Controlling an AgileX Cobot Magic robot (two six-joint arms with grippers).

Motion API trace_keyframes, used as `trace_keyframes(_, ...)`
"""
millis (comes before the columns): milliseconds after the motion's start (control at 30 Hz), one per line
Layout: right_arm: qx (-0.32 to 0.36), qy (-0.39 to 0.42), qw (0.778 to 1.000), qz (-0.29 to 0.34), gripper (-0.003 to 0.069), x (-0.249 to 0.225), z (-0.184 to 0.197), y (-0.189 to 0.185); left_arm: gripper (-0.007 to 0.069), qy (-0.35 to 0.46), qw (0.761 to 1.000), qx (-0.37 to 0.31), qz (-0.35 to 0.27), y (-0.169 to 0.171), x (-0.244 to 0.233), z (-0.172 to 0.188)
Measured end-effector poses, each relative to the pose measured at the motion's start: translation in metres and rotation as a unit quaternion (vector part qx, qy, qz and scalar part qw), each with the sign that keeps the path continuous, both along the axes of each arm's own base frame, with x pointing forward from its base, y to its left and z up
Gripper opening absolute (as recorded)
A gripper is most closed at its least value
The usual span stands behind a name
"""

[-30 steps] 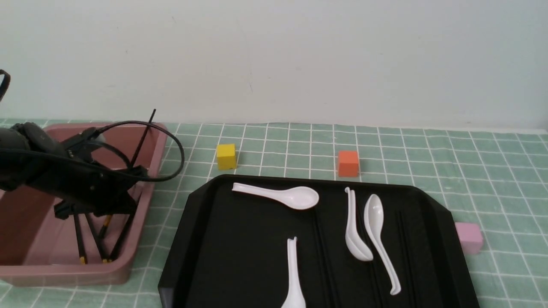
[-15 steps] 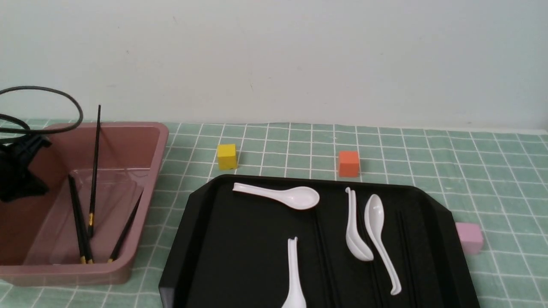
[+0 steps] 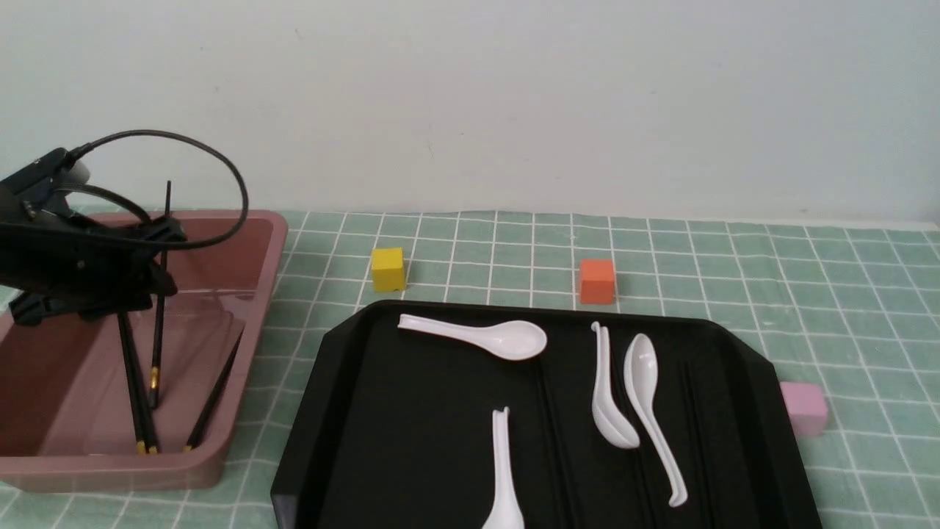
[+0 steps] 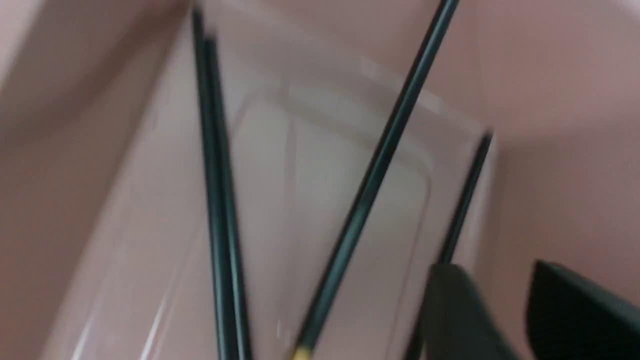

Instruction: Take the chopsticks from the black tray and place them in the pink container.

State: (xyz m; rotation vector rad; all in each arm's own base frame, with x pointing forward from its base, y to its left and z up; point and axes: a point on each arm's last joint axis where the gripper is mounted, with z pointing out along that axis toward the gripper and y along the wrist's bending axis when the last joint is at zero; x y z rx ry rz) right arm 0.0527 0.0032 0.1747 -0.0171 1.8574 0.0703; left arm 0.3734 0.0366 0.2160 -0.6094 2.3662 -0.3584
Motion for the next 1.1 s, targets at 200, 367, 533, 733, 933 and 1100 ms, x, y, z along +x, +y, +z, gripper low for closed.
trace_keyframes(200, 0.000, 0.000, 1.000, 0.000, 0.0240, 0.000, 0.000, 0.000, 0.0365, -0.009, 1.000, 0.019, 0.017, 0.006, 0.011, -0.019)
trace_keyframes(367, 0.000, 0.000, 1.000, 0.000, 0.0240, 0.000, 0.000, 0.000, 0.0305, 0.015, 0.999, 0.028, 0.017, 0.008, 0.017, -0.046)
trace_keyframes(533, 0.000, 0.000, 1.000, 0.000, 0.0240, 0.000, 0.000, 0.000, 0.0048, 0.050, 0.999, 0.014, 0.002, 0.005, 0.013, -0.055)
trace_keyframes(733, 0.000, 0.000, 1.000, 0.000, 0.0240, 0.000, 0.000, 0.000, 0.0034, 0.101, 0.993, -0.058, 0.021, -0.005, -0.001, -0.040)
trace_keyframes(933, 0.000, 0.000, 1.000, 0.000, 0.0240, 0.000, 0.000, 0.000, 0.0034, 0.129, 0.985, -0.096, 0.066, -0.007, -0.008, -0.033)
trace_keyframes(1100, 0.000, 0.000, 1.000, 0.000, 0.0240, 0.000, 0.000, 0.000, 0.0136, 0.164, 0.981, -0.093, 0.054, -0.008, -0.014, -0.035)
